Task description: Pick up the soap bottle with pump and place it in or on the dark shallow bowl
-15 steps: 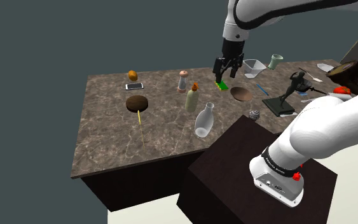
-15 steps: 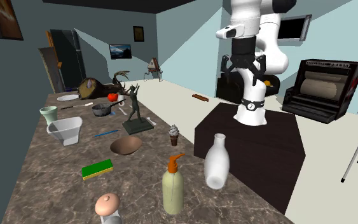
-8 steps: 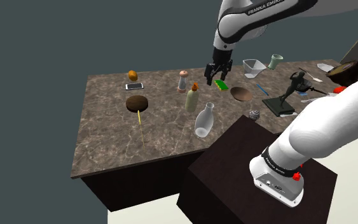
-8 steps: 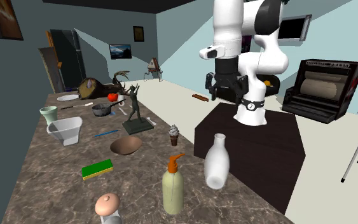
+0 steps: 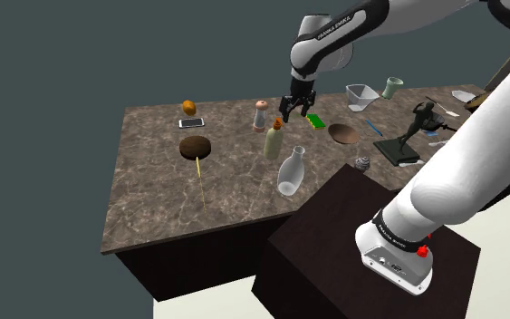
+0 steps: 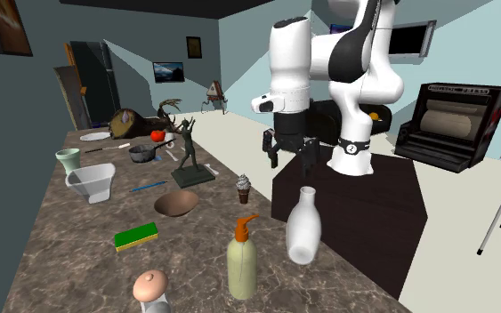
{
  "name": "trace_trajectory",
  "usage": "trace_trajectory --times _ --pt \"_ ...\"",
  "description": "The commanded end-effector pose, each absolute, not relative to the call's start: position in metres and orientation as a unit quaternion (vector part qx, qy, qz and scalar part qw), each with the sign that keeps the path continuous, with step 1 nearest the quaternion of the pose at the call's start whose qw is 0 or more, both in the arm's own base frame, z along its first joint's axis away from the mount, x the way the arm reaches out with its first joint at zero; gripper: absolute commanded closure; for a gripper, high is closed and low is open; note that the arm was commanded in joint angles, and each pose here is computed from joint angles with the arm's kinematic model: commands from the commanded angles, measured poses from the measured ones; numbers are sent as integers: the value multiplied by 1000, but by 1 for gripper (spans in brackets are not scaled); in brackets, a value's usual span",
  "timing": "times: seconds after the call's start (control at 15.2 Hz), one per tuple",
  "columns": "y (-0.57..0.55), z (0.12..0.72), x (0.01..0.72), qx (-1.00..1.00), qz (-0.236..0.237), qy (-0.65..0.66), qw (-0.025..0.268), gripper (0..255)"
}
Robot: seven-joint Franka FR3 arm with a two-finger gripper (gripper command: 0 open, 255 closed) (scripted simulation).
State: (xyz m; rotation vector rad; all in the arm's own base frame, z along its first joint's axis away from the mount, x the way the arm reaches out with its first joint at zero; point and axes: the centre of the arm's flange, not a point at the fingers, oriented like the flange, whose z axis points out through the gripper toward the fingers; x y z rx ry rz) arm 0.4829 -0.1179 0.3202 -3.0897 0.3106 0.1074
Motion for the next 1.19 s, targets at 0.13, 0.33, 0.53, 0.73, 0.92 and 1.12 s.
trace_trajectory --times 0.13,0.33,0.53,0.73,0.92,1.12 --pt "-141 286 513 -994 23 107 15 0" --pt "-158 263 537 -993 14 113 14 0" --pt "-175 240 562 -993 6 118 13 0" --pt "-188 225 578 -992 0 122 12 0" --pt "-187 209 578 -992 0 122 12 0" --pt "-187 193 579 -992 0 122 12 0"
